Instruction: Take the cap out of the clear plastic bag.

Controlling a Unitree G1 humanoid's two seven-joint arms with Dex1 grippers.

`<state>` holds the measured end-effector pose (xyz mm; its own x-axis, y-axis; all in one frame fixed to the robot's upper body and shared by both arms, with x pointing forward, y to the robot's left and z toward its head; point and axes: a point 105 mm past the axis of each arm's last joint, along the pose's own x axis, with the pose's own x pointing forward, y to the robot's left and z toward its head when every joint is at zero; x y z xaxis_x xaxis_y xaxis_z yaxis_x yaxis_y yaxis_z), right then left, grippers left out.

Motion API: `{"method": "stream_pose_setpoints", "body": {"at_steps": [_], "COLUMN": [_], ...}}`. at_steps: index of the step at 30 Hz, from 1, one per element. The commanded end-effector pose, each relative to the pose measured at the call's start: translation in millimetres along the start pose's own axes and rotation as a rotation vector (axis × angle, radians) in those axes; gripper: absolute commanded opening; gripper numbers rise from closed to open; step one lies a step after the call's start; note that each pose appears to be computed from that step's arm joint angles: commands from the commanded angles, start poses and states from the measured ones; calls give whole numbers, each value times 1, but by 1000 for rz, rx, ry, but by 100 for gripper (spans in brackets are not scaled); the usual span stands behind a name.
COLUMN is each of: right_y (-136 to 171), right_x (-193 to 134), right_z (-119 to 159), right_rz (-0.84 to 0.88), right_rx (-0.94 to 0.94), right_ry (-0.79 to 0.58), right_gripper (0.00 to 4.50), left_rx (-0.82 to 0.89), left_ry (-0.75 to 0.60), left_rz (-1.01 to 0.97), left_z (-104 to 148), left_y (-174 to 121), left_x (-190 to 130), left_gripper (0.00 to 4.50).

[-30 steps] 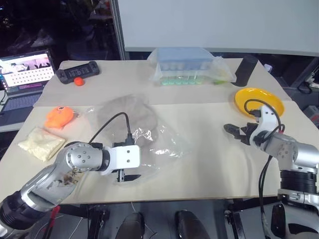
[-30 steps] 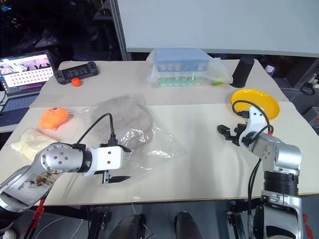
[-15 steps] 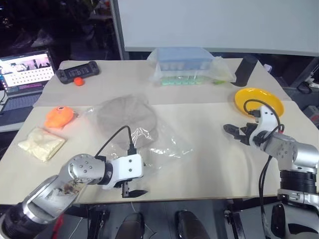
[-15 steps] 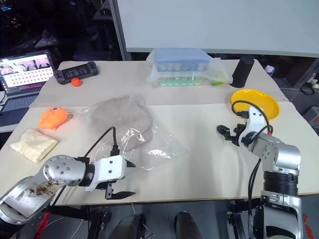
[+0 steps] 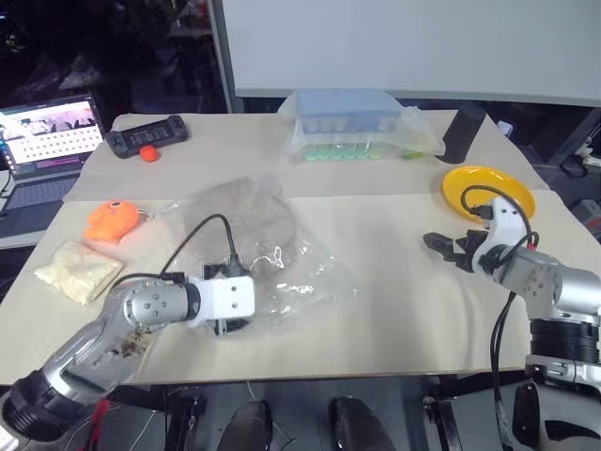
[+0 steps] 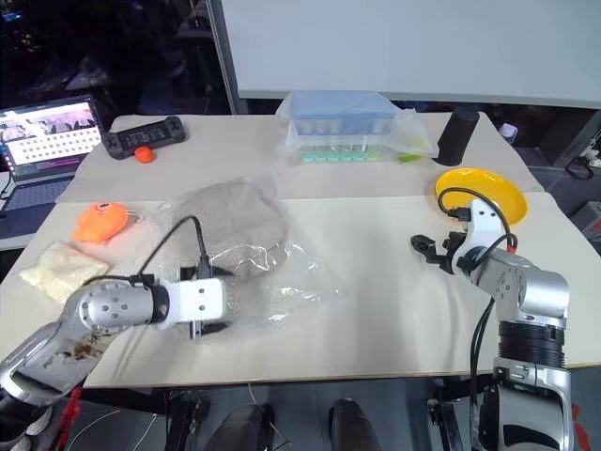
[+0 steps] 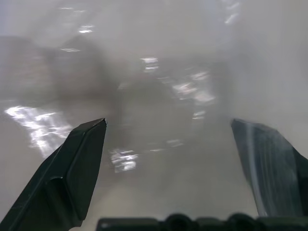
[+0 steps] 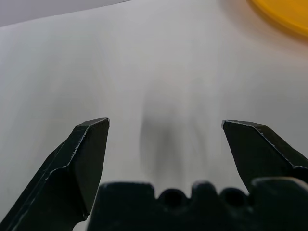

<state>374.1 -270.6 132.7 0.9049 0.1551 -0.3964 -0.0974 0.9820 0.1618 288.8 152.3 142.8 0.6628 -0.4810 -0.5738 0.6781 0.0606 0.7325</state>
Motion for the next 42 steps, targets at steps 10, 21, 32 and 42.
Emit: {"method": "stream_pose_setpoints", "body": {"at_steps": [10, 21, 32, 42], "right_y": [3, 6, 39, 132], "right_x": [-4, -1, -1, -51], "right_z": [21, 18, 15, 25], "right_rz": [9, 13, 165, 577], "right_rx": [-24, -16, 44, 72], "right_ry": [-76, -75, -61, -127], "right_gripper": [450, 450, 450, 450], "left_rx": [193, -32, -9, -323], "left_ry": [47, -119, -96, -276], "left_rz": [207, 191, 344, 413], "left_z": [-22, 10, 15, 54], "left_y": [46, 33, 65, 79], "left_x": [-11, -1, -9, 22], "left_gripper": [442, 175, 4, 4]}}
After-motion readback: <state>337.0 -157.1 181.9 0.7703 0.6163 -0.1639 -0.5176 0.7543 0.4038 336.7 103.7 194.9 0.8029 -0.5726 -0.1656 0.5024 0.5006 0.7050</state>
